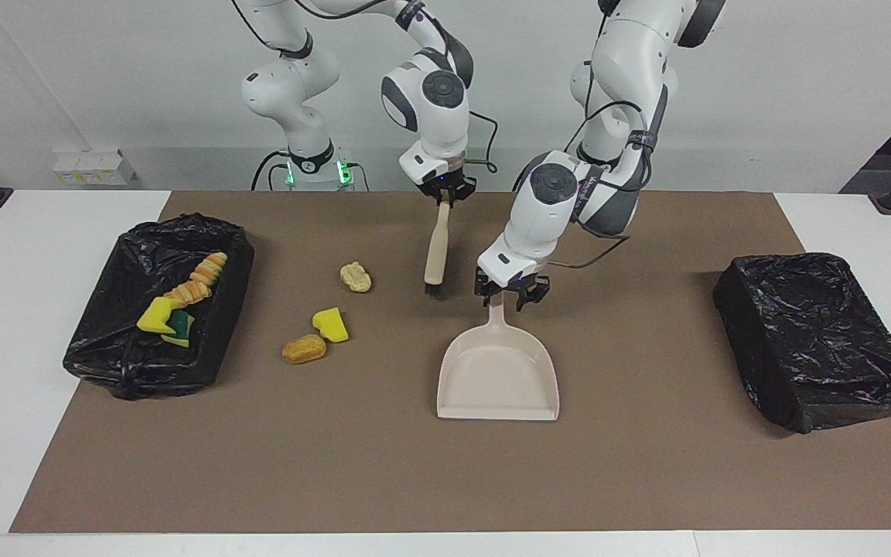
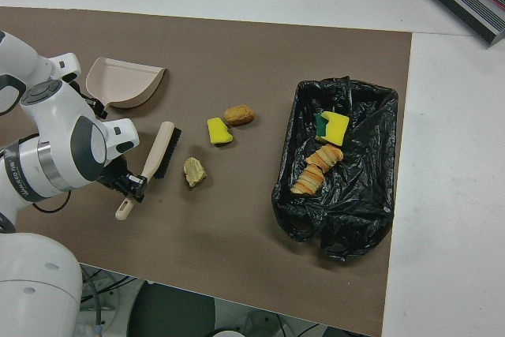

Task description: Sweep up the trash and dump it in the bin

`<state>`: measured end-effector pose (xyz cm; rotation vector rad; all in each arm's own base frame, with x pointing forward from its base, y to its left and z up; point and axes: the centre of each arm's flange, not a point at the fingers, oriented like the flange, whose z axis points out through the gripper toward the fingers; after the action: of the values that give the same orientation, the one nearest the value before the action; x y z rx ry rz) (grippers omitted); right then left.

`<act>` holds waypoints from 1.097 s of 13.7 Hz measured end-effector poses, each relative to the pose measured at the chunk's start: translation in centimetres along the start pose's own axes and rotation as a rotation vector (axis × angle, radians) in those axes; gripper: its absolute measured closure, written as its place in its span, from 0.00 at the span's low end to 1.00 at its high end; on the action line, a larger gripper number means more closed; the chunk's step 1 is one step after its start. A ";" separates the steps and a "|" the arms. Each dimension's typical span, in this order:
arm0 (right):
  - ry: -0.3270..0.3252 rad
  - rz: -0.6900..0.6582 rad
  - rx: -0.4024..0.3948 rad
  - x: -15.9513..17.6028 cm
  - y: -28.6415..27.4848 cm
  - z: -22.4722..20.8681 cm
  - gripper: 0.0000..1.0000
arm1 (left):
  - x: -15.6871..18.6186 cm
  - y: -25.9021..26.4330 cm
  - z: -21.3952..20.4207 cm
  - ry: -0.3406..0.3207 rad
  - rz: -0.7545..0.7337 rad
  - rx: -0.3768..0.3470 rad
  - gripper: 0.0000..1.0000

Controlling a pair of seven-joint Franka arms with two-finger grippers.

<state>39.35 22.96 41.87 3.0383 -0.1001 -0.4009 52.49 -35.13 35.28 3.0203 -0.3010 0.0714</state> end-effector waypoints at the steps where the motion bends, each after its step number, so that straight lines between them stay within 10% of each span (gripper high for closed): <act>1: 0.010 -0.020 -0.013 1.2 1.8 -0.1 0.74 | 0.1 -0.1 0.0 0.014 0.025 0.027 0.69; 15: 0.135 -0.107 -0.260 14.9 14.2 3.4 0.74 | -1.9 -7.4 -6.2 -0.269 0.808 0.154 0.69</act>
<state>52.09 7.49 35.99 2.8093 0.1143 -0.1968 51.87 -26.90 40.59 2.8210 -1.5688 -0.2600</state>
